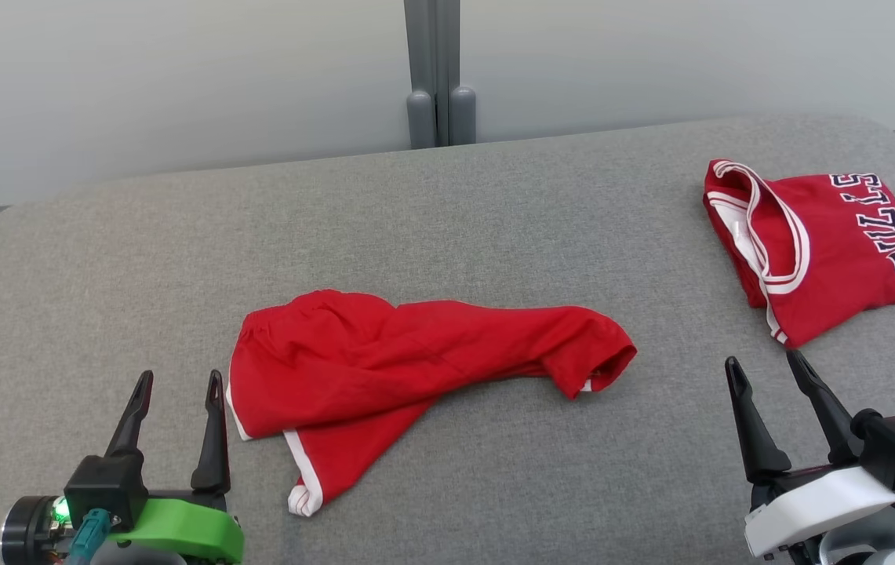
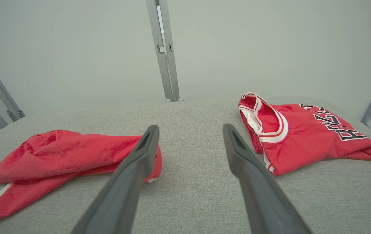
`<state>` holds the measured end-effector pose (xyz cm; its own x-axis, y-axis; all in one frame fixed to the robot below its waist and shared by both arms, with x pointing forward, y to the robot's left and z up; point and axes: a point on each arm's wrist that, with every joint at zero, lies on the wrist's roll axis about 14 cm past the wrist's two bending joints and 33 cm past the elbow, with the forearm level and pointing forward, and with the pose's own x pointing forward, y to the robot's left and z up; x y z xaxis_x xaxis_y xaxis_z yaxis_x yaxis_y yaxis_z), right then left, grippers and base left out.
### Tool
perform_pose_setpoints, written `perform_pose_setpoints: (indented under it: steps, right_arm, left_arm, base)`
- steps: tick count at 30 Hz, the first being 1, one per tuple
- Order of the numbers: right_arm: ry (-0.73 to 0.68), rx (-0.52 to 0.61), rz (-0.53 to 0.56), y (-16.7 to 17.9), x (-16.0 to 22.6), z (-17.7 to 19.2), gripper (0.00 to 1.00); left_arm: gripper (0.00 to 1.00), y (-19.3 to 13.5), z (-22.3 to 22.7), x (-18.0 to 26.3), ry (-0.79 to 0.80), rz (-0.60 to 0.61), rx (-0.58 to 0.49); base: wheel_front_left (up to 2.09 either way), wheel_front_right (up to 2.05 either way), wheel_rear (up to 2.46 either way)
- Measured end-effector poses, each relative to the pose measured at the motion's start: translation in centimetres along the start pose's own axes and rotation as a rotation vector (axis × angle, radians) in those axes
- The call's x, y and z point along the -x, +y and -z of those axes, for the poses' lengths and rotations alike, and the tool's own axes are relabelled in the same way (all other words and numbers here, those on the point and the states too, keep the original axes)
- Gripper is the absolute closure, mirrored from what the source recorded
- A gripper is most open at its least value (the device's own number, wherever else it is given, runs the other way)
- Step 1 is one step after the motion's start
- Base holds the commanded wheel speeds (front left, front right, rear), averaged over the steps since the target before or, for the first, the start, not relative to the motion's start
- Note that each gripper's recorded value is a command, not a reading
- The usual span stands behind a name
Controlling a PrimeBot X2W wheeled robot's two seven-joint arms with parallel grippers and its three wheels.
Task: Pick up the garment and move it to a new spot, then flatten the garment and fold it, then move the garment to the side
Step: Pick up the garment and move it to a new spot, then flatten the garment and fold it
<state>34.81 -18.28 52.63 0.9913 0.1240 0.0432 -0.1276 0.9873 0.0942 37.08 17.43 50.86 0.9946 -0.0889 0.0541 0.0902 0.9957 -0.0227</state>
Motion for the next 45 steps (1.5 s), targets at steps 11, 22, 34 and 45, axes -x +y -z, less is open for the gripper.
perform_pose_setpoints:
  steps: [11,22,34,45]
  right_arm:
    - [-0.004,-0.003,0.004,0.1,0.6,-0.4,0.00]
    - [0.000,-0.007,0.006,0.1,0.5,-0.3,0.00]
    - [0.063,0.014,-0.047,0.5,-2.3,1.3,0.00]
    - [0.282,-0.052,-0.195,4.3,-7.4,8.7,0.00]
  left_arm:
    - [0.00,-0.3,-0.2,0.4,-0.004,0.009,-0.003]
    - [0.00,-0.6,-0.3,0.4,-0.002,0.016,-0.005]
    - [0.00,-1.2,-0.7,-1.7,-0.022,0.043,-0.020]
    - [0.00,-0.8,0.9,-4.7,0.002,0.015,0.011]
  base:
    - [0.00,0.00,0.00]
    - [0.00,0.00,0.00]
    - [0.00,0.00,0.00]
    - [0.00,0.00,0.00]
